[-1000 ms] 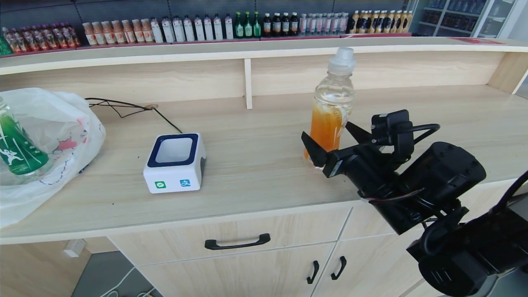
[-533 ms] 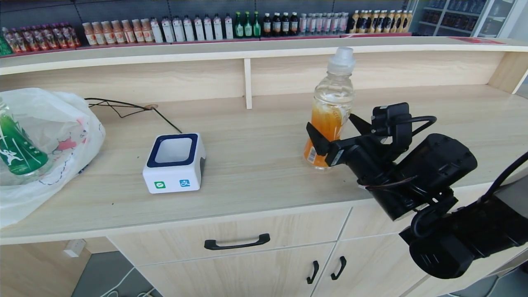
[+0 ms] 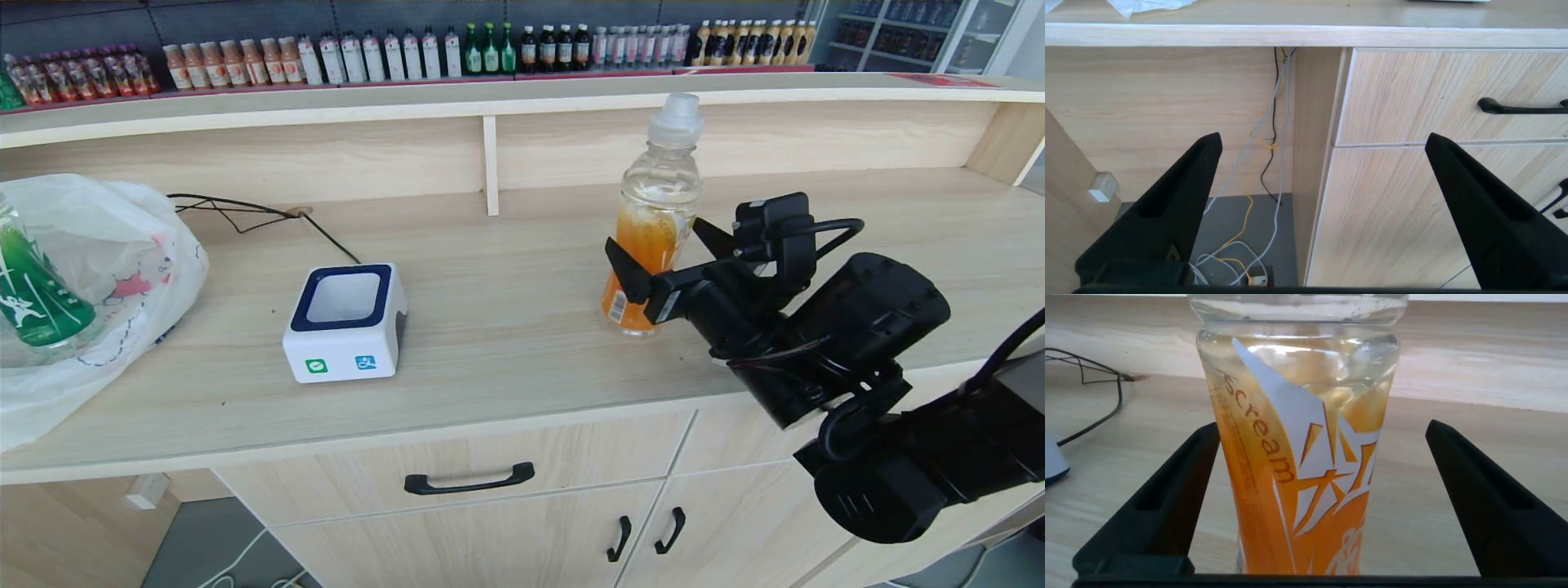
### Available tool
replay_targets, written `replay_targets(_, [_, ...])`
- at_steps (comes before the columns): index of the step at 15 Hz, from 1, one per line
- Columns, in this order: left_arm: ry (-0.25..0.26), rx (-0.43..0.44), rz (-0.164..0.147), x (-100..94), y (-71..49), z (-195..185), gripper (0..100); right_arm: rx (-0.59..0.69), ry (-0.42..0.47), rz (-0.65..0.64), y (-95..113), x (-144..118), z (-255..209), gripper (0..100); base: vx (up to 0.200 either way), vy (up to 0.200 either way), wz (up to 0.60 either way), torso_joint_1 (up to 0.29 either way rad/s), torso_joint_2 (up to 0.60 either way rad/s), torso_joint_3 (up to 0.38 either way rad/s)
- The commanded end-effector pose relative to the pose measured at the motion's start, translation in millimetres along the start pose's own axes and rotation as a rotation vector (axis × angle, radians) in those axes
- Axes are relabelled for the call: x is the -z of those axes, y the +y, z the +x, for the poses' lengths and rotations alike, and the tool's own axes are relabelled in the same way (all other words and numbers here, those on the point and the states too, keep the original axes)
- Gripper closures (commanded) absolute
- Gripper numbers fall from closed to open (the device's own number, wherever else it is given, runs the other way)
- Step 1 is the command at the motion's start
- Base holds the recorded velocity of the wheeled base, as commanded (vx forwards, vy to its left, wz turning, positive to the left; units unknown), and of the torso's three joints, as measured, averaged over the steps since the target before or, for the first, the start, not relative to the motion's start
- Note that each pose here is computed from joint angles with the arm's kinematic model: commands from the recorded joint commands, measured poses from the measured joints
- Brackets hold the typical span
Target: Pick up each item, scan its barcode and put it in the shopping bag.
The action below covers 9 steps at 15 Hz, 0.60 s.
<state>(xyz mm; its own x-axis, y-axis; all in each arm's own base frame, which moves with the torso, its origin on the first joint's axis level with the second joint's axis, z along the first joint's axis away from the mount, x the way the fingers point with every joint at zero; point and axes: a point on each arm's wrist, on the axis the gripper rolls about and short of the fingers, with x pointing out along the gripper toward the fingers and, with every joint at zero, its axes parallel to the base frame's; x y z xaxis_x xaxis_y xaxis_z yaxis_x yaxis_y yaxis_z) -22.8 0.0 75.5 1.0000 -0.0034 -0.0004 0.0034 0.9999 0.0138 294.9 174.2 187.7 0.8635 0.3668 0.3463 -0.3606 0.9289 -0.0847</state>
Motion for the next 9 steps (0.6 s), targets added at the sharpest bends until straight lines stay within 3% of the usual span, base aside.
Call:
replay_targets(1, [0.000, 0.000, -0.002, 0.0, 0.0, 0.0, 0, -0.001, -0.011, 0.002, -1.1, -16.6, 6.8, 0, 0.000, 0.000, 0.00, 0.000, 0.00, 0.000])
replay_targets(3, [0.000, 0.000, -0.002, 0.0, 0.0, 0.0, 0, -0.017, 0.022, 0.001, 0.8, -17.2, 11.8, 0, 0.000, 0.000, 0.00, 0.000, 0.00, 0.000])
replay_targets(9, [0.000, 0.000, -0.002, 0.0, 0.0, 0.0, 0, -0.045, 0.011, 0.006, 6.5, -21.0, 21.8, 0, 0.000, 0.000, 0.00, 0.000, 0.00, 0.000])
